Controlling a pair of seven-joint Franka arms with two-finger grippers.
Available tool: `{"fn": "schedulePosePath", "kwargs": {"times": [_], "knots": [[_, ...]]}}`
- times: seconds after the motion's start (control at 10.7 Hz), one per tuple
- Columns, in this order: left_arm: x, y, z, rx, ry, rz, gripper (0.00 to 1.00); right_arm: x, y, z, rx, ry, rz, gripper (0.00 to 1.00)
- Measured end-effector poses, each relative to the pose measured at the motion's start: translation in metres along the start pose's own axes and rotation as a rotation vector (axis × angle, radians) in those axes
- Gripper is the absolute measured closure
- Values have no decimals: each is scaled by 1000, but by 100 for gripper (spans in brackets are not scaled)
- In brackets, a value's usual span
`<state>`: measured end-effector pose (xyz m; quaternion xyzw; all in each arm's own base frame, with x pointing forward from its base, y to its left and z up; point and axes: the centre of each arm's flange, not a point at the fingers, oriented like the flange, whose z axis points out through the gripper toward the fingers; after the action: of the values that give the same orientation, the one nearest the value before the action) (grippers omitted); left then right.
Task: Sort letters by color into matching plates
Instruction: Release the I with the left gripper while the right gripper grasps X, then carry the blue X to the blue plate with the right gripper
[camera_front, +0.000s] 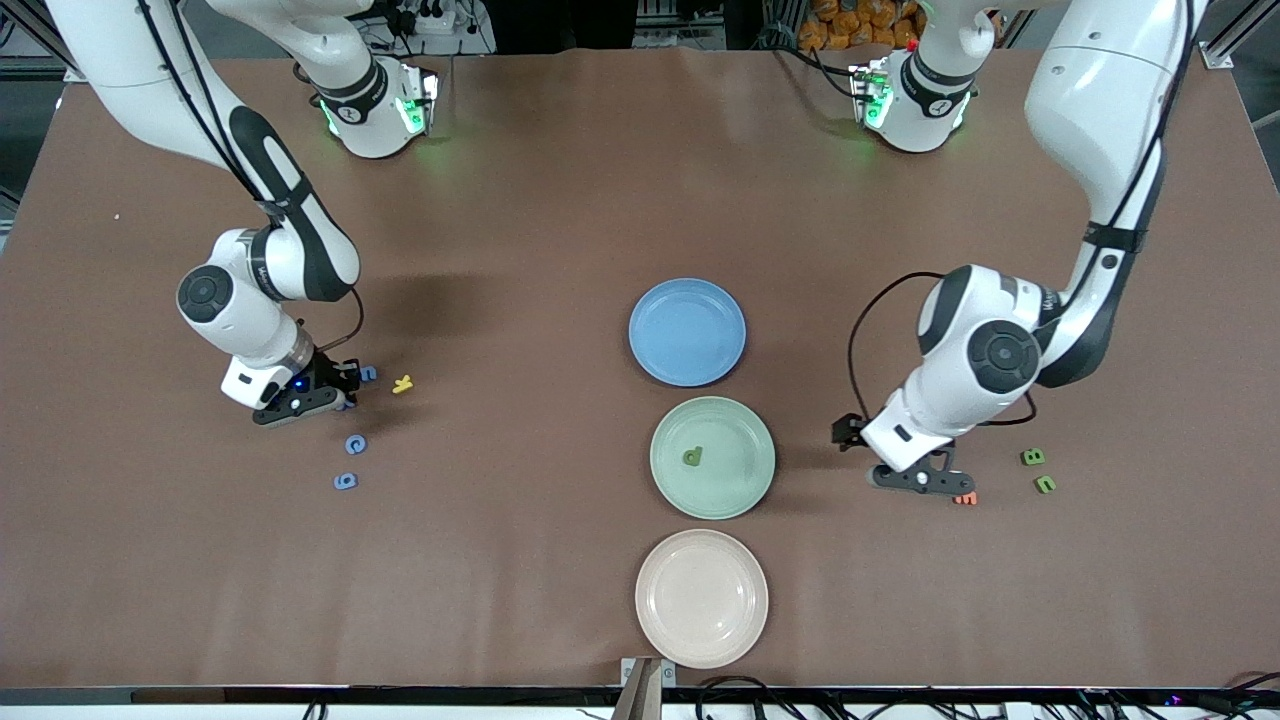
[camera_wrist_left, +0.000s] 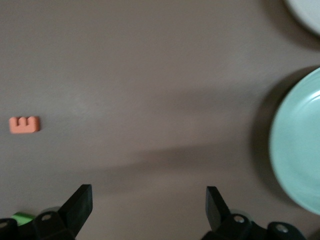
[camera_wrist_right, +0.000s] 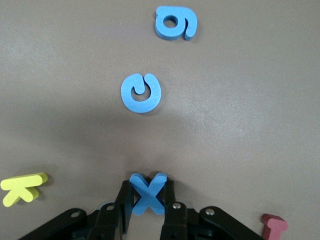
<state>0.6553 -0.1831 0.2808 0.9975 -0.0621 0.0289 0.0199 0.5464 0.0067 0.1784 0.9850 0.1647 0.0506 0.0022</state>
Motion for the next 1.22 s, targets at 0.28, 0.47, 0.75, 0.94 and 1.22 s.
{"fn": "schedulePosePath", "kwargs": {"times": [0.28,0.47,0.75,0.94,1.22], "knots": [[-43,-49,11,54,37,105,0,6,2,-4,1,2,0,70],[-72,-70,17,63,33,175,0,17,2,-16,18,-32,13,70],[-100,-106,41,59,22,230,0,52,-28,-61,37,-59,106,70],[-108,-126,50,67,0,247,0,69,-64,-82,40,-51,138,70],[-112,-165,57,64,0,227,0,88,-128,-95,47,-32,184,70]]}}
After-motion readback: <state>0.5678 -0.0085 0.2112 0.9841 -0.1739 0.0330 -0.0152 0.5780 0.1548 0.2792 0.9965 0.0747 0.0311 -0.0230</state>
